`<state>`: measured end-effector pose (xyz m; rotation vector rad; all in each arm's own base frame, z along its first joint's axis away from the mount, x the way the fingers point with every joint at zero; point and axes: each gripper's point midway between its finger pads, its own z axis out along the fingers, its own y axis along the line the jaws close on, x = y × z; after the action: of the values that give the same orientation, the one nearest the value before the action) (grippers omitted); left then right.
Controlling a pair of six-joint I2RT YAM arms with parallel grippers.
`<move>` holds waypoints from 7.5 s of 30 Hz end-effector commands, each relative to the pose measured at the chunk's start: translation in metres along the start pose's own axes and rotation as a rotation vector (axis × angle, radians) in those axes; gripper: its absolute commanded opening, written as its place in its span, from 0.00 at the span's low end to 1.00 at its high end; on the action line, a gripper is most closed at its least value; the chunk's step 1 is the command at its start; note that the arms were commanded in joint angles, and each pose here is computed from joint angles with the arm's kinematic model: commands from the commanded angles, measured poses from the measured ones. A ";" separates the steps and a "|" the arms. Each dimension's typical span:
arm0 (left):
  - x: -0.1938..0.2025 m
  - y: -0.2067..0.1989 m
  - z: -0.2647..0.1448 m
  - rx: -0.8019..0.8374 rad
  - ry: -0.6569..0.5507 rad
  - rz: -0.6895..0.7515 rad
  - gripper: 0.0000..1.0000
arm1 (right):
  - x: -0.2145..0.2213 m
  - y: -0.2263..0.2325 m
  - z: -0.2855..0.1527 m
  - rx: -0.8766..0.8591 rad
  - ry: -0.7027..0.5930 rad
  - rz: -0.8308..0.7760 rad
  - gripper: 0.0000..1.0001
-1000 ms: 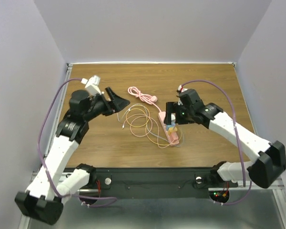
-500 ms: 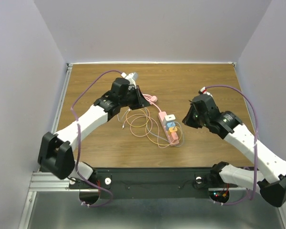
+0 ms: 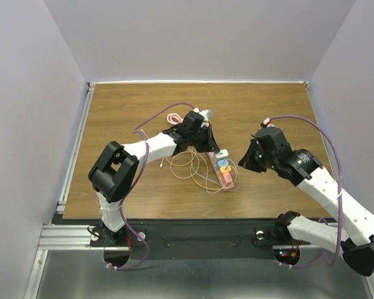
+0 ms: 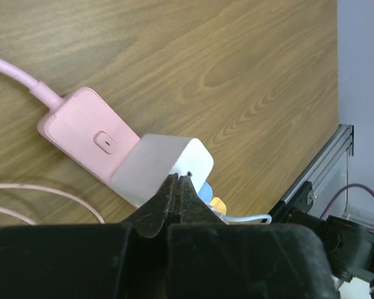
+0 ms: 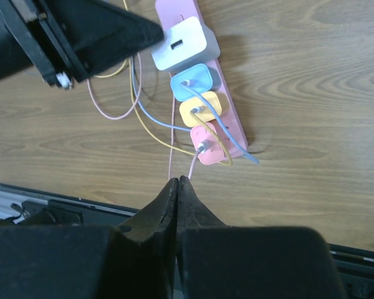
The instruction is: Pull the plug off the socket
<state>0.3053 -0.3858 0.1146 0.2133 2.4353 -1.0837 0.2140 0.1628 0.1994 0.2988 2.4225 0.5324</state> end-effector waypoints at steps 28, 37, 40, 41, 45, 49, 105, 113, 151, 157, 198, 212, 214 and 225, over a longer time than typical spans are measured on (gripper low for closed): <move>0.030 0.054 0.035 0.062 0.036 -0.087 0.00 | 0.009 -0.001 0.021 0.045 0.123 -0.165 0.24; 0.065 0.085 0.040 0.009 0.081 -0.119 0.00 | 0.023 0.011 0.028 0.024 0.178 -0.234 0.53; 0.062 0.084 0.041 0.013 0.076 -0.119 0.00 | 0.030 0.019 0.027 0.013 0.187 -0.251 0.53; 0.062 0.085 0.042 0.012 0.078 -0.123 0.00 | 0.033 0.021 0.027 0.013 0.190 -0.249 0.53; 0.059 0.080 0.041 0.021 0.072 -0.121 0.00 | 0.049 0.026 0.030 0.025 0.206 -0.293 0.54; 0.058 0.079 0.040 0.023 0.068 -0.122 0.00 | 0.047 0.022 0.036 0.060 0.184 -0.338 0.54; 0.082 0.087 0.037 -0.063 0.080 -0.123 0.00 | 0.062 0.001 0.073 0.108 0.158 -0.352 0.00; 0.012 0.034 0.002 0.023 -0.077 -0.087 0.00 | 0.093 -0.035 0.098 0.155 0.190 -0.361 0.00; 0.032 -0.002 -0.010 0.058 -0.010 -0.095 0.00 | 0.077 0.014 0.111 0.006 0.136 -0.328 0.01; 0.031 -0.018 -0.011 0.120 0.010 -0.074 0.00 | 0.080 0.011 0.110 0.007 0.149 -0.342 0.00; 0.191 0.149 -0.015 -0.325 0.224 -0.119 0.00 | -0.002 0.053 0.040 0.047 -0.015 -0.289 0.01; 0.035 0.012 -0.060 -0.095 -0.104 0.025 0.00 | 0.000 0.109 -0.050 -0.350 0.047 -0.290 0.00; 0.008 -0.007 -0.081 -0.073 -0.179 0.035 0.00 | 0.009 0.100 -0.046 -0.335 0.068 -0.285 0.00; -0.077 -0.040 -0.235 0.034 -0.583 -0.036 0.00 | 0.068 0.075 0.053 -0.228 0.235 -0.350 0.00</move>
<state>0.2808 -0.2694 0.2825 -0.0581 1.9729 -1.0573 0.1806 0.2369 0.1568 -0.2510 2.6084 0.6198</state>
